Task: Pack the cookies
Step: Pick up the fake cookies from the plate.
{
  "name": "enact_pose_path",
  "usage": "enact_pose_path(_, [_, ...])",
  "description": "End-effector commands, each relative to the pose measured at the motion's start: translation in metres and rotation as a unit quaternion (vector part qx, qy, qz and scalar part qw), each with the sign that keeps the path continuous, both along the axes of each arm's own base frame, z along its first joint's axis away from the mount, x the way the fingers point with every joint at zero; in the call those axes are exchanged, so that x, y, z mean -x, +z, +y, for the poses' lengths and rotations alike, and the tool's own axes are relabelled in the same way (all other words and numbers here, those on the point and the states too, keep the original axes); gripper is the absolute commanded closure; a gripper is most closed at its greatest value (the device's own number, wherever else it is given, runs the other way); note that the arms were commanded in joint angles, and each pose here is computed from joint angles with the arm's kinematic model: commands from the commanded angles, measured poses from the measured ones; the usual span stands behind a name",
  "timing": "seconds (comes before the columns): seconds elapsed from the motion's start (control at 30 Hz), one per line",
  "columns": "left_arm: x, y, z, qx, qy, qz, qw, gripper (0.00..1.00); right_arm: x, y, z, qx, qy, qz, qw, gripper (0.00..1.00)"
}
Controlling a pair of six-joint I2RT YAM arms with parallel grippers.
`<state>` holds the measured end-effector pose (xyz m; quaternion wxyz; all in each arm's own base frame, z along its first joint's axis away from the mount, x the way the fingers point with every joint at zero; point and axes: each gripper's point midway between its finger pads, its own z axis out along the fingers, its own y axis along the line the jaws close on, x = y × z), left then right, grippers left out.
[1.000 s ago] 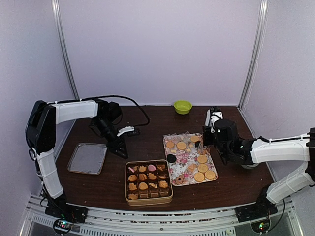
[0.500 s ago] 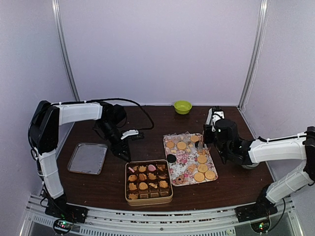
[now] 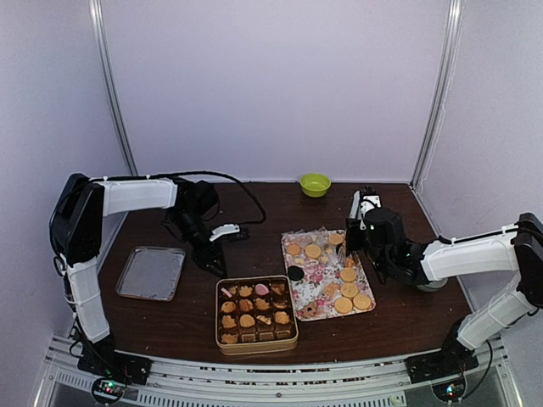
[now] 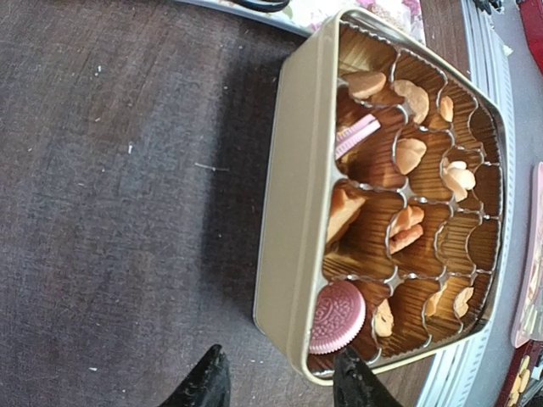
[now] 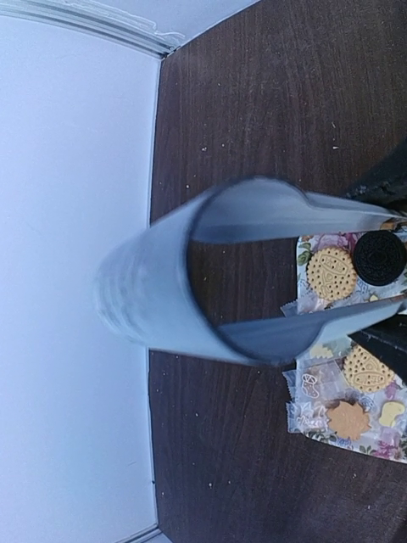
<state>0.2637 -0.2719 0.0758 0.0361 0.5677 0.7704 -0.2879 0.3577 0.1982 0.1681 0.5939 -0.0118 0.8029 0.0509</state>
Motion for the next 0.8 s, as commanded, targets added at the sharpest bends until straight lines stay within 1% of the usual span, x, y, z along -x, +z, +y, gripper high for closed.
enact_pose_path(0.0, [-0.002, -0.007, -0.005, -0.005, -0.008, -0.01, 1.0, 0.56, 0.001, -0.004, -0.007, 0.007, -0.013, 0.007, 1.0, 0.61])
enact_pose_path(0.2, [-0.002, -0.005, -0.008, -0.005, -0.015, -0.017, 1.0, 0.54, 0.005, 0.005, 0.004, 0.001, 0.012, 0.001, 1.0, 0.7])
enact_pose_path(0.33, [0.0, -0.007, -0.007, -0.011, -0.021, -0.023, 0.999, 0.52, 0.011, 0.029, 0.015, 0.0, 0.033, -0.02, 0.999, 0.75])
enact_pose_path(0.43, [-0.001, -0.01, -0.006, -0.018, -0.023, -0.026, 0.999, 0.53, 0.022, 0.059, 0.027, -0.008, 0.057, -0.044, 0.997, 0.76])
enact_pose_path(0.57, [-0.005, -0.013, -0.005, -0.025, -0.016, -0.031, 0.999, 0.54, 0.047, 0.093, 0.052, -0.014, 0.108, -0.064, 0.992, 0.77])
enact_pose_path(0.77, [-0.007, -0.014, -0.005, -0.027, -0.013, -0.034, 0.999, 0.54, 0.111, 0.114, 0.111, -0.029, 0.222, -0.064, 0.973, 0.77])
